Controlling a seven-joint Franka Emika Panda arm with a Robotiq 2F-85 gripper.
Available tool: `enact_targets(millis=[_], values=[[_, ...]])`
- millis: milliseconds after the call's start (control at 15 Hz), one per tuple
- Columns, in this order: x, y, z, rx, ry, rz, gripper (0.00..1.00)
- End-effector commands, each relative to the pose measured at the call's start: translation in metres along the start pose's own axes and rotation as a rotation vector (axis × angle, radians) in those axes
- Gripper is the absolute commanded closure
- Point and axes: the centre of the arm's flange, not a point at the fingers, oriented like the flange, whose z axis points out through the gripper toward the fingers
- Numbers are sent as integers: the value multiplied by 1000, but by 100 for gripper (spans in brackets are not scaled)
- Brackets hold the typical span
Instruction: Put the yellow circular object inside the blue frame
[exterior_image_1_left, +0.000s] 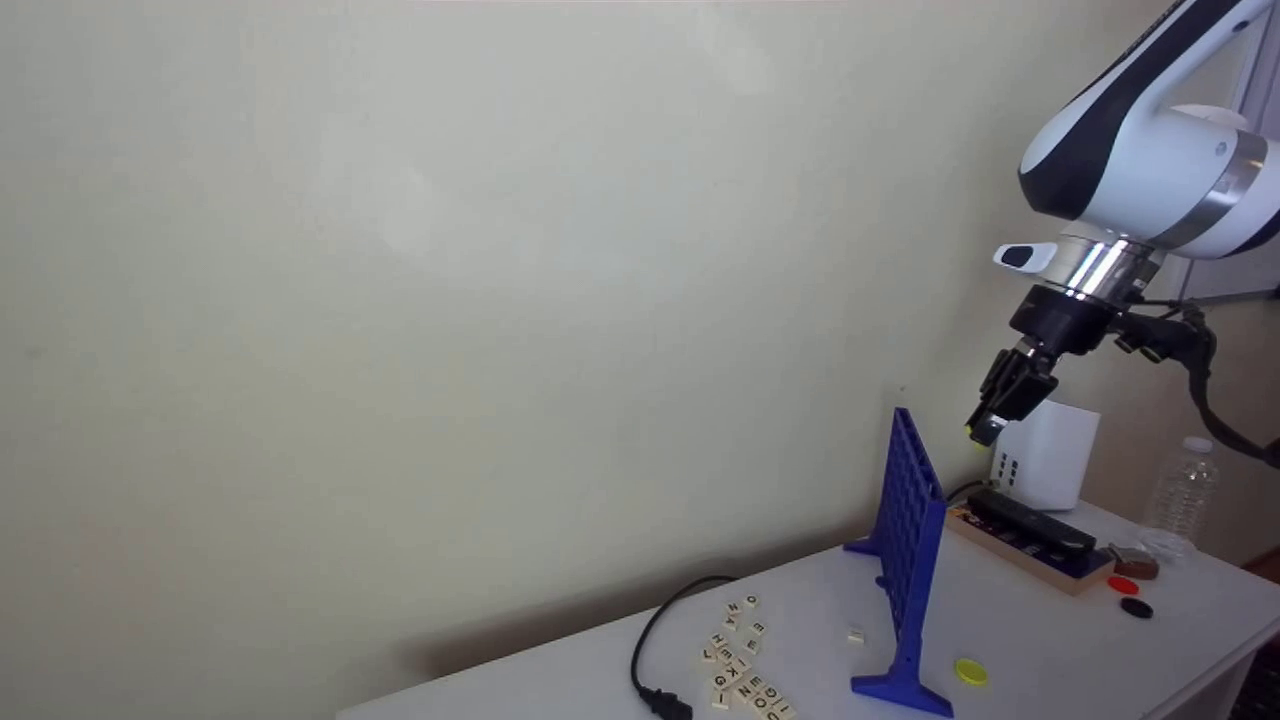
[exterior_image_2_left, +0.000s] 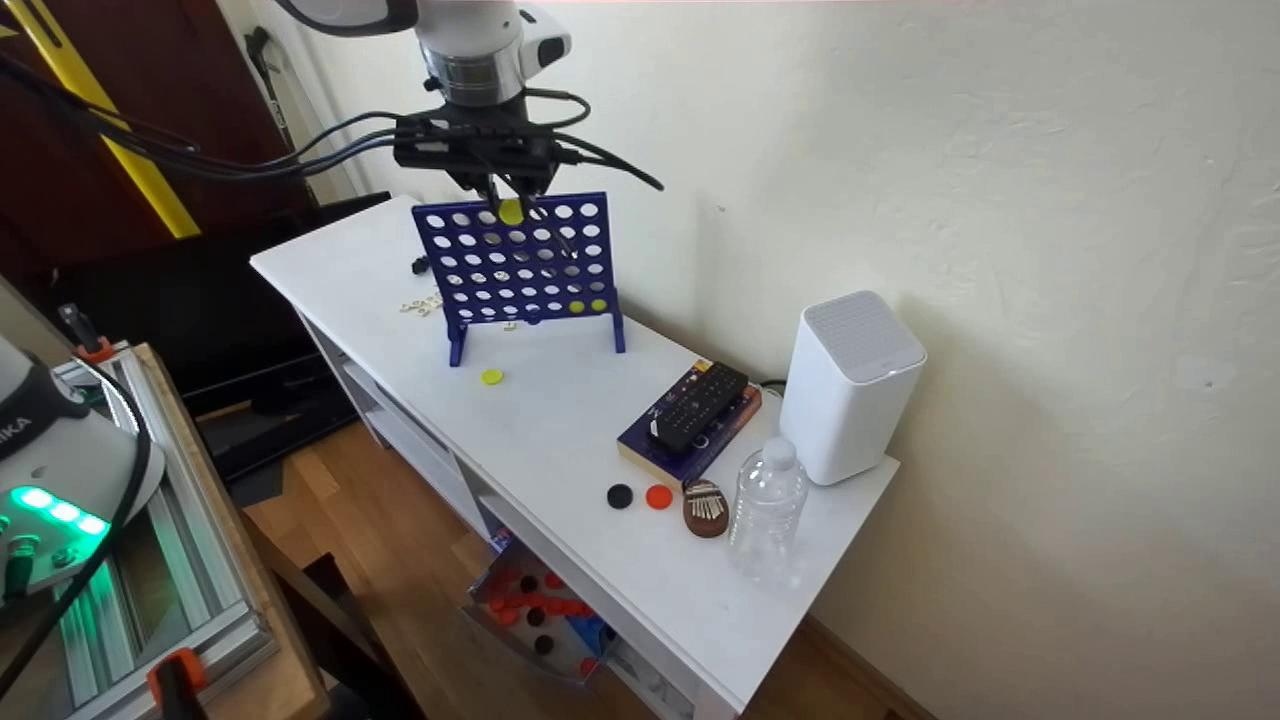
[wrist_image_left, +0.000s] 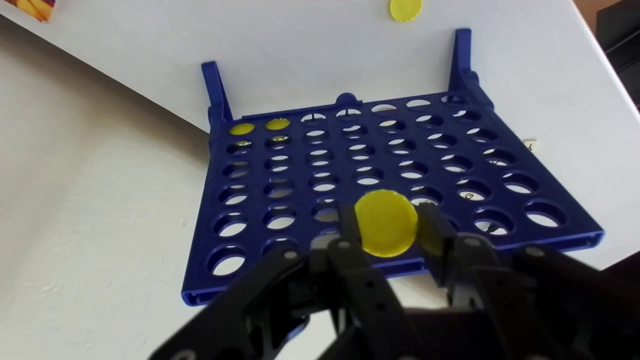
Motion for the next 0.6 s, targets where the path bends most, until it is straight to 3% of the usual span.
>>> enact_targets(millis=[0,533], values=[[2,7,-3,25,47,-33,91],[12,21,-4,77,92,-59,91]])
